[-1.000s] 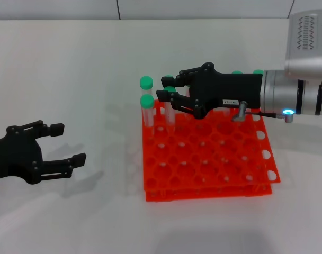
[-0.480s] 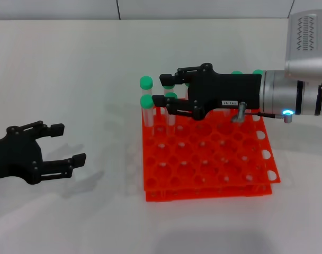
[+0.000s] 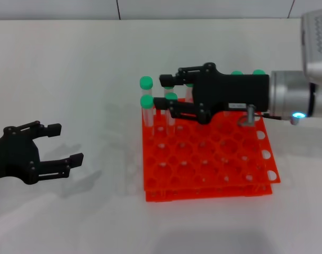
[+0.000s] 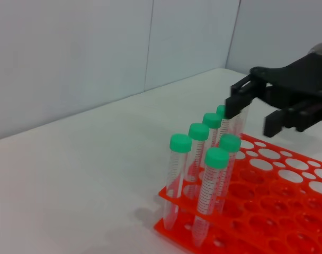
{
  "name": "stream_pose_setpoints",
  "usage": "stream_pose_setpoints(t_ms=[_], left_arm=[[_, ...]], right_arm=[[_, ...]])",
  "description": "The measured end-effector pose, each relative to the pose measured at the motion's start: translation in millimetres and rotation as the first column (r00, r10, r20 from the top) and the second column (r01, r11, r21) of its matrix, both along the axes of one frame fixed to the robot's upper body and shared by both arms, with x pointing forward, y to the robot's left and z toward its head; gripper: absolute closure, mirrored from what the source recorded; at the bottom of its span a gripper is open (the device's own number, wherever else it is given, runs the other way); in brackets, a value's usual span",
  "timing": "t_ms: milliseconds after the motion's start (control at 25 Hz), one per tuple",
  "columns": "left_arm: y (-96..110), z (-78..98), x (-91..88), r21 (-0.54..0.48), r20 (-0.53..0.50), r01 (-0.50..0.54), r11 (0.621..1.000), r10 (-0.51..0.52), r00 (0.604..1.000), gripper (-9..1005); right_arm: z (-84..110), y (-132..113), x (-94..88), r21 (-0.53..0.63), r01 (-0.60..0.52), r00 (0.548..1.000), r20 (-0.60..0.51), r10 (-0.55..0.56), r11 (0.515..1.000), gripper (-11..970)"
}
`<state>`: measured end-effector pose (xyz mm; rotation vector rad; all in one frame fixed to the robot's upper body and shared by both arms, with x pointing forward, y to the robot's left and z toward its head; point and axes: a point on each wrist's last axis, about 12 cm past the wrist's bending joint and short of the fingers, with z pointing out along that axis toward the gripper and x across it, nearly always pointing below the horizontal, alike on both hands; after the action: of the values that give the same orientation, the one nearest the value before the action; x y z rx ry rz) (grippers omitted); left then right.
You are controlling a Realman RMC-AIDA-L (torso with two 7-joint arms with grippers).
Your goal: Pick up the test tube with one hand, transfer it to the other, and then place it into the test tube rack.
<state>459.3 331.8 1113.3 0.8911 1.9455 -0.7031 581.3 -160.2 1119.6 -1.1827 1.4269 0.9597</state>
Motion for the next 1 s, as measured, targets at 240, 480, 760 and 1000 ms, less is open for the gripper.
stream_pose_setpoints(t_ms=[240,480,760,1000], left_arm=[[1,1.4,1.1,0.004,0.008,0.001,1.0,-0.001,1.0,117],[2,3.1,2.9,0.016,0.035,0.012,1.0,-0.012,0.999,117],[-4,4.6,6.2,0.004,0.05,0.073,0.997,-0.073,0.996,115],[4,8.3,10.6,-0.064,0.085,0.135,0.989,-0.129,0.988,115]], right_arm=[[-3.1,-17,-15.6,-0.002,-0.011,0.999,0.04,0.011,1.0,485],[-7.7,-42,-27.1,0.005,0.047,0.998,0.048,-0.047,0.999,376],[-11.6,-75,-36.5,0.01,0.114,0.993,0.033,-0.114,0.993,156],[-17.2,-96,-43.2,0.0,0.161,0.987,0.016,-0.161,0.987,82]])
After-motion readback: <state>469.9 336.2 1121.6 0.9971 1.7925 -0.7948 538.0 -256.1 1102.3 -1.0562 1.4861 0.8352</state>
